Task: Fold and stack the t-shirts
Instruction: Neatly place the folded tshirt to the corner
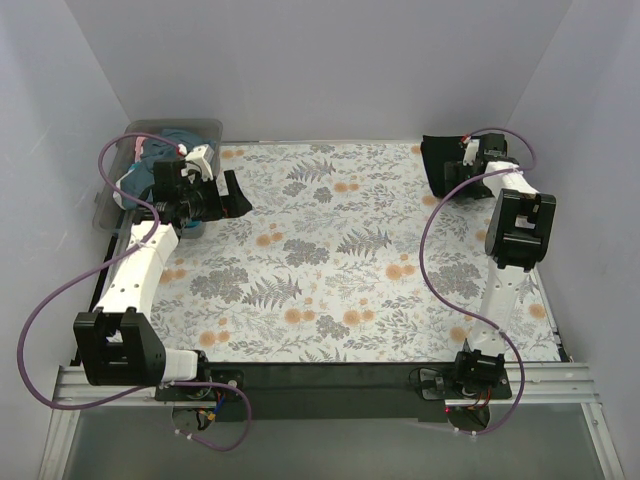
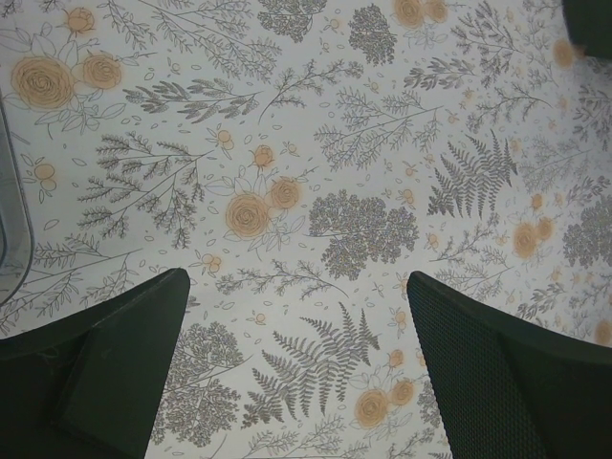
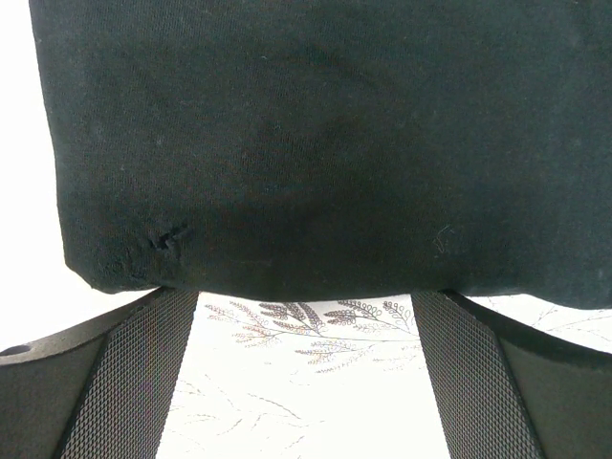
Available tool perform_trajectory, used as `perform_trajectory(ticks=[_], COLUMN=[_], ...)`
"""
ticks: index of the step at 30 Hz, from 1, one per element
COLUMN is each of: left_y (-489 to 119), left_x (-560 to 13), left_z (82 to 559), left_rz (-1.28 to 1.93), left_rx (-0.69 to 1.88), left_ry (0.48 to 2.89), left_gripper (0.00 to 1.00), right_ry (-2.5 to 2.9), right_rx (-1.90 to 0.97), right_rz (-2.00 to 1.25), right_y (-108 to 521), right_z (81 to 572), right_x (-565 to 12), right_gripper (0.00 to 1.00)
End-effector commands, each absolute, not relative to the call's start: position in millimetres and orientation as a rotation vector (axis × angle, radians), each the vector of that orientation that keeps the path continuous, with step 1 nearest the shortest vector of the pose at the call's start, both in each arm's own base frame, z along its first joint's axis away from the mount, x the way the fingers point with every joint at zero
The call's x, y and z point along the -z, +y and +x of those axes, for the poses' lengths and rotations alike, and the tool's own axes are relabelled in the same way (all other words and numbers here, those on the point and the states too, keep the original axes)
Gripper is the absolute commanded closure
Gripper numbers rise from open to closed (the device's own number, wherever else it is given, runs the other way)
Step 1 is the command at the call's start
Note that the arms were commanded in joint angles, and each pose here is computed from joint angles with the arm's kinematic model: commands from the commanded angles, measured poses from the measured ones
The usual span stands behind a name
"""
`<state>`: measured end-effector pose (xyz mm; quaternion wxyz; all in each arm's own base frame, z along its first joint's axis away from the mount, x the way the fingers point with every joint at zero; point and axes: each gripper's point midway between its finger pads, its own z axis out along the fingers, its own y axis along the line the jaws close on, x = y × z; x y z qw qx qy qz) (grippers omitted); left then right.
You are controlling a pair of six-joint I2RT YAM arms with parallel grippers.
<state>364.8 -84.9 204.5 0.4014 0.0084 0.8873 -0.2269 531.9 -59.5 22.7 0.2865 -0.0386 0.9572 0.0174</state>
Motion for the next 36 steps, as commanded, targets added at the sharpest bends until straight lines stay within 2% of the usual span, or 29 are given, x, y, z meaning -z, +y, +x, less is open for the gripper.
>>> perform_trajectory(ticks=[1, 6, 11, 15, 24, 28, 31, 36], left_y=[-87.7, -95.0, -101.4, -107.5, -105.2, -99.7, -94.3, -94.1], left_x=[-224.6, -218.5, -219.5, -227.3, -207.7, -181.1, -166.7, -176.5], left_z=[370.1, 371.1, 378.2, 385.8, 376.8, 350.9, 338.3, 332.1], left_rz=[0.051, 0.040, 0.071, 0.120, 0.149, 0.180, 0.186, 0.148], left_rx=[0.582, 0.650, 0.699, 0.739, 0.726, 0.688, 0.648, 0.646], left_ry=[2.204, 2.304, 2.332, 2.306, 2.357, 2.399, 2.419, 2.392], left_gripper=[0.02, 0.02, 0.02, 0.02, 0.02, 0.02, 0.02, 0.02], right_ry=[2.654, 2.543, 2.460, 2.448, 2.417, 2.461, 2.440, 2.438], right_rx=[-0.181, -0.140, -0.170, -0.220, -0.417, -0.468, -0.471, -0.470], right_rz=[-0.114, -0.188, -0.264, -0.325, -0.498, -0.571, -0.586, -0.571], right_y=[-33.9, -33.4, -20.7, -1.5, 61.0, 80.3, 85.6, 86.8], right_z=[505.5, 496.6, 467.0, 434.6, 338.4, 297.6, 287.2, 283.5], right_x=[-9.9, -83.5, -147.0, -172.4, -173.9, -144.2, -141.5, -137.6], right_gripper=[0.02, 0.02, 0.02, 0.02, 0.02, 0.02, 0.02, 0.02])
